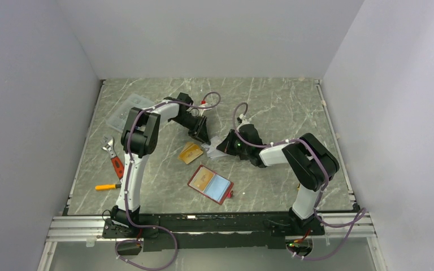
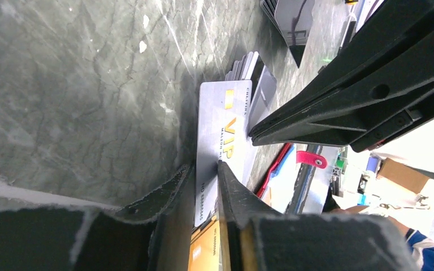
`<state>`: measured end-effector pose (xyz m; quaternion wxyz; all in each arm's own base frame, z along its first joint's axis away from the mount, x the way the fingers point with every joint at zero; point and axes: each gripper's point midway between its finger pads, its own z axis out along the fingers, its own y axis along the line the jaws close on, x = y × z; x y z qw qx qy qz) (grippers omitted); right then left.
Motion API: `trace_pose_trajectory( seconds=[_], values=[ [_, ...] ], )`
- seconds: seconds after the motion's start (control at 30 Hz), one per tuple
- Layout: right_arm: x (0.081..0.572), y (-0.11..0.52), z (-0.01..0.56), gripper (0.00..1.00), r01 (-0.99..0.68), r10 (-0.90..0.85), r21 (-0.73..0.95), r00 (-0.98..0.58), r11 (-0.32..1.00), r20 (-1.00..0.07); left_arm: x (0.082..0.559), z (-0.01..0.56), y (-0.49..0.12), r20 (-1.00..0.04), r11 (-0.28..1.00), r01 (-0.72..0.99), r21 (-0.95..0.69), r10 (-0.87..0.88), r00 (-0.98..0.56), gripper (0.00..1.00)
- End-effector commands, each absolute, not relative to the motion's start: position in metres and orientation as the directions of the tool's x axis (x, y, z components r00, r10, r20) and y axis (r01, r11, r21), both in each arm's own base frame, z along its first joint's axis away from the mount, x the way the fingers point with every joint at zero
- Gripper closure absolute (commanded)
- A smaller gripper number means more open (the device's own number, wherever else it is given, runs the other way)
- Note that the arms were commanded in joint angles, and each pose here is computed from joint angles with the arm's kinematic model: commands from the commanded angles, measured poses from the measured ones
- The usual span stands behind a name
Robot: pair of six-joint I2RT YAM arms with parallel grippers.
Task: Put the credit cards into the card holder
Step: Pick up the credit card from the center of the board.
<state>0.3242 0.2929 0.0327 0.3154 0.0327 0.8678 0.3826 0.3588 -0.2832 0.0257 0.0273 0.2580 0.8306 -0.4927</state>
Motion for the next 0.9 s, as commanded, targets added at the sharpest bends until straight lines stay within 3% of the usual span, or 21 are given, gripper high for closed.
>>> trace_pose_trajectory(
  seconds=[0.0, 0.17, 0.33, 0.43, 0.57, 0.87],
  values=[
    [0.313, 0.287, 0.024, 0.99, -0.168, 0.294, 0.68, -0.809, 0.714, -0.509, 0.37, 0.03, -0.279, -0.334, 0.351, 0.473, -0.808, 0.387, -0.859, 0.77],
    [0.31, 0.287, 0.023, 0.93, -0.165, 0.301, 0.689, -0.811, 0.706, -0.502, 0.376, 0.038, -0.279, -0.342, 0.318, 0.458, -0.83, 0.357, -0.869, 0.87],
    [0.308, 0.286, 0.02, 0.91, -0.156, 0.302, 0.69, -0.816, 0.706, -0.493, 0.382, 0.05, -0.276, -0.348, 0.286, 0.444, -0.849, 0.33, -0.878, 0.89],
    [0.306, 0.285, 0.018, 0.89, -0.152, 0.305, 0.696, -0.819, 0.702, -0.486, 0.387, 0.067, -0.271, -0.36, 0.252, 0.437, -0.863, 0.297, -0.884, 0.99],
    [0.305, 0.287, 0.023, 0.66, -0.158, 0.32, 0.716, -0.814, 0.679, -0.484, 0.384, 0.092, -0.269, -0.39, 0.192, 0.448, -0.873, 0.279, -0.878, 1.0],
    [0.31, 0.295, 0.117, 0.49, -0.33, 0.431, 0.826, -0.73, 0.456, -0.53, 0.344, 0.153, -0.268, -0.374, -0.01, 0.383, -0.924, 0.245, -0.895, 1.0]
  ],
)
